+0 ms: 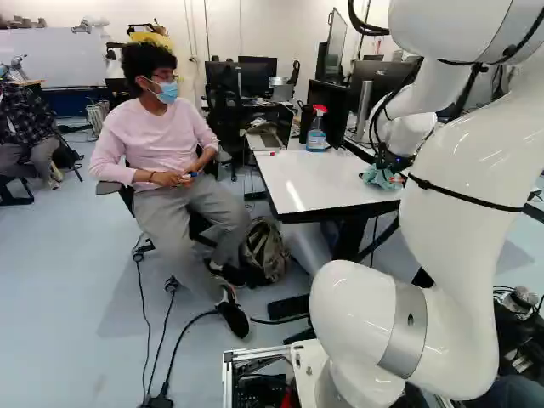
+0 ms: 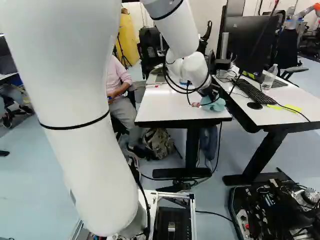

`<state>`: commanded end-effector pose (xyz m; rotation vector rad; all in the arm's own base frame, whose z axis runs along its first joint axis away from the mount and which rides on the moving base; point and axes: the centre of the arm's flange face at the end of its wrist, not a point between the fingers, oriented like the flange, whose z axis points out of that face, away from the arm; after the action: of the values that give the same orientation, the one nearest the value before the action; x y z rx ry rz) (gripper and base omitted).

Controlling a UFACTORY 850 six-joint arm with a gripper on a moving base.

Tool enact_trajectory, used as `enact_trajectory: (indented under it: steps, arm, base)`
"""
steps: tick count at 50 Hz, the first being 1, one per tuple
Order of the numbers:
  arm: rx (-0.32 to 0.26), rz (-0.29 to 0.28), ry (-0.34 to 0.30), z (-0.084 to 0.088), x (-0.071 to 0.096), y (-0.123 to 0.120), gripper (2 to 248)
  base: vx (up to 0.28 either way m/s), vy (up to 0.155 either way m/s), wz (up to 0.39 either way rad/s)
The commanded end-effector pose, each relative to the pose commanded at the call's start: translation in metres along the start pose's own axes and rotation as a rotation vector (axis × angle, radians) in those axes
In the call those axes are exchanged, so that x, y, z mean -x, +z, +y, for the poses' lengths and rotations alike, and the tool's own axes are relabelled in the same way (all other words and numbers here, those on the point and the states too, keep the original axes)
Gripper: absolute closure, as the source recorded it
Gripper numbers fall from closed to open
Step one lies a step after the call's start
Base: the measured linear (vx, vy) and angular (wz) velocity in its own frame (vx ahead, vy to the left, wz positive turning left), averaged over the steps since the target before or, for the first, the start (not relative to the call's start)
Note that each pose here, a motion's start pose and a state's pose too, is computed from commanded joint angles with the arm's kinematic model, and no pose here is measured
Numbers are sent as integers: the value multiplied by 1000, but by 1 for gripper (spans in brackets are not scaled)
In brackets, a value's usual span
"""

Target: Clean the table with the green towel

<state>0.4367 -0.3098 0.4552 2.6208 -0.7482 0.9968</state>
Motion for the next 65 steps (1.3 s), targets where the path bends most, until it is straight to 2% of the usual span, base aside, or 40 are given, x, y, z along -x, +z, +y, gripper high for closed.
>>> enact_trajectory:
  steps: [15, 16, 20, 21, 26, 27, 31, 32, 36, 37, 42, 43, 45, 46, 65]
  arm:
    - [0, 0, 0, 0, 0, 0, 213]
    - [0, 0, 0, 0, 0, 0, 191]
    - [0, 0, 0, 0, 0, 0, 191]
    - [0, 0, 0, 0, 0, 0, 157]
    - [0, 0, 0, 0, 0, 0, 157]
    - [0, 0, 0, 0, 0, 0, 122]
    - [0, 0, 0, 0, 0, 0, 122]
    - [0, 0, 0, 0, 0, 0, 85]
    - [0, 0, 0, 0, 0, 0, 85]
    - [0, 0, 0, 0, 0, 0, 49]
    - [0, 0, 0, 0, 0, 0, 49]
    - [0, 0, 0, 0, 0, 0, 11]
    - [0, 0, 0, 0, 0, 0, 11]
    - [0, 0, 0, 0, 0, 0, 3]
    - [-9, 11, -8, -7, 4, -2, 3]
  base:
    - [0, 0, 0]
    - [0, 0, 0]
    - [0, 0, 0]
    - [0, 0, 0]
    - [0, 0, 0]
    - [0, 0, 0]
    - [0, 0, 0]
    - [0, 0, 0]
    - [0, 0, 0]
    - [0, 0, 0]
    - [0, 0, 0]
    - [0, 0, 0]
    - [0, 0, 0]
    - [0, 0, 0]
    - [0, 0, 0]
